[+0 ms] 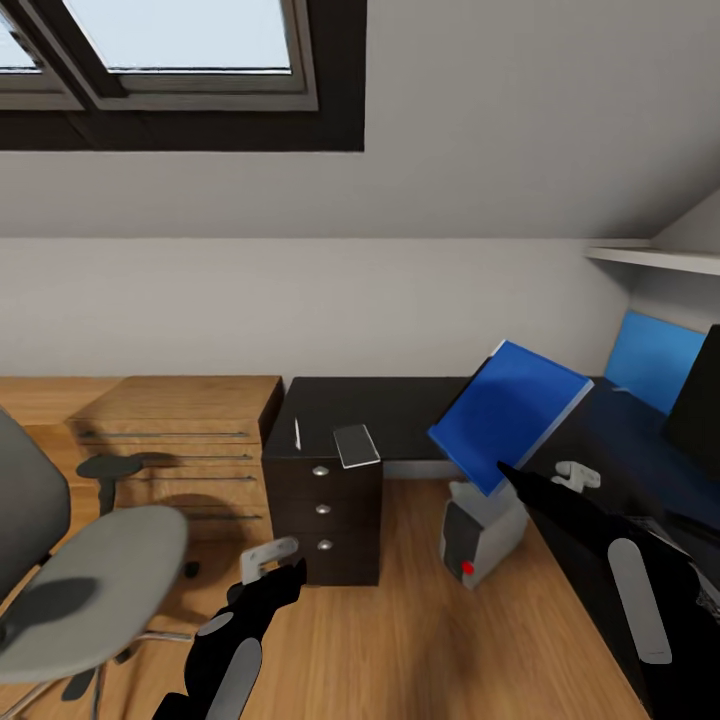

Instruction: In the bedroom, organize the workspace by keeping the computer under the desk, ensuring the monitor is on the desk, placing the keyboard on the desk next to the monitor, placing the mouse on the desk next to the keyboard, moving the folder from the swivel chair onto the desk next to the mouse, stacking the notebook on top of the folder with the pen on top of the notebook, and positioning the swivel chair next to the desk.

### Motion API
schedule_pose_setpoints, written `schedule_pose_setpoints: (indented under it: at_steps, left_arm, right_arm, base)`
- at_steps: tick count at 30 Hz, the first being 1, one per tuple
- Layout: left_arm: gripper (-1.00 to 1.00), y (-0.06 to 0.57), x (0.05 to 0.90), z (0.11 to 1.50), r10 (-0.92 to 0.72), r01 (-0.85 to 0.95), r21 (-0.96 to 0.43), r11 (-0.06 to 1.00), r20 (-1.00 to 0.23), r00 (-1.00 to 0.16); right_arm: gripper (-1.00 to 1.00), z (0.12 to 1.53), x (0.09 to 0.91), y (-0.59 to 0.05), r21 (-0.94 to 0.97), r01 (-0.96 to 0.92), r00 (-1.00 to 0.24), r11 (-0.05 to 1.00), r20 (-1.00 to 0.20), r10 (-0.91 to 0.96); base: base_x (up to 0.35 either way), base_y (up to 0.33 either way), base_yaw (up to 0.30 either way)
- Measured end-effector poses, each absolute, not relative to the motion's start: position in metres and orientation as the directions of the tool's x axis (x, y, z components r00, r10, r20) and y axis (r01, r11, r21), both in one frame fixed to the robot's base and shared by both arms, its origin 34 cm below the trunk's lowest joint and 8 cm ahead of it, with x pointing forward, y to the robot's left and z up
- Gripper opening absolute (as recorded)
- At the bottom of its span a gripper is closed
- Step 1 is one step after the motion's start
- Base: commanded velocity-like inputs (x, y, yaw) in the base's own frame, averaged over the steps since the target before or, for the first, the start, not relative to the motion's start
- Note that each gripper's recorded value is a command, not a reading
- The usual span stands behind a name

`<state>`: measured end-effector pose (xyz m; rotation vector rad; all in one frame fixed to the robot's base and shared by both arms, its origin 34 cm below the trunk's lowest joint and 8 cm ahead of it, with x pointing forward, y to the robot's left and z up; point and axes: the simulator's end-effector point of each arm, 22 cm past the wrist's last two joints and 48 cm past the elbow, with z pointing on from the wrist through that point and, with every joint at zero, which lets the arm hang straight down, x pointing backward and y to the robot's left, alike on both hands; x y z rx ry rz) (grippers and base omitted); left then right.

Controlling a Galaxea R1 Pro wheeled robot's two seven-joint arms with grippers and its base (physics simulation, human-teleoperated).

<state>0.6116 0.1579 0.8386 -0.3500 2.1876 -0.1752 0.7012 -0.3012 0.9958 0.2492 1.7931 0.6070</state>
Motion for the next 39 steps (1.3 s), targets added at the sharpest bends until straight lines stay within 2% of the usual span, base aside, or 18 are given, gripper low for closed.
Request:
schedule_pose_setpoints:
  at_steps: [15,25,32,39]
  left_arm:
    - [1.0,0.158,0.612,0.838,-0.312,-0.186,-0.25,0.95,-0.762,-0.567]
    - [1.0,0.159,0.61,0.833,-0.305,-0.183,-0.244,0.952,-0.759,-0.575]
    - [1.0,0.175,0.54,0.774,-0.281,-0.211,-0.187,0.96,-0.684,-0.673]
    - [1.0,0.209,0.5,0.737,-0.298,-0.276,-0.148,0.95,-0.694,-0.655]
  right_arm:
    - [-1.0,0.992,0.702,-0.302,0.52,-0.127,-0.315,0.844,-0.829,0.463]
    - [-1.0,0.94,0.703,-0.313,0.567,-0.036,-0.396,0.823,-0.765,0.509]
    - [-1.0,0.919,0.705,-0.329,0.715,0.043,-0.386,0.698,-0.632,0.672]
    - [-1.0,0.922,0.747,-0.339,0.767,0.136,-0.367,0.627,-0.549,0.751]
  base:
    - [0.202,-0.139,0.0]
    - [0.027,-0.025,0.0]
    - [0.0,0.0,0.0]
    - [0.0,0.0,0.0]
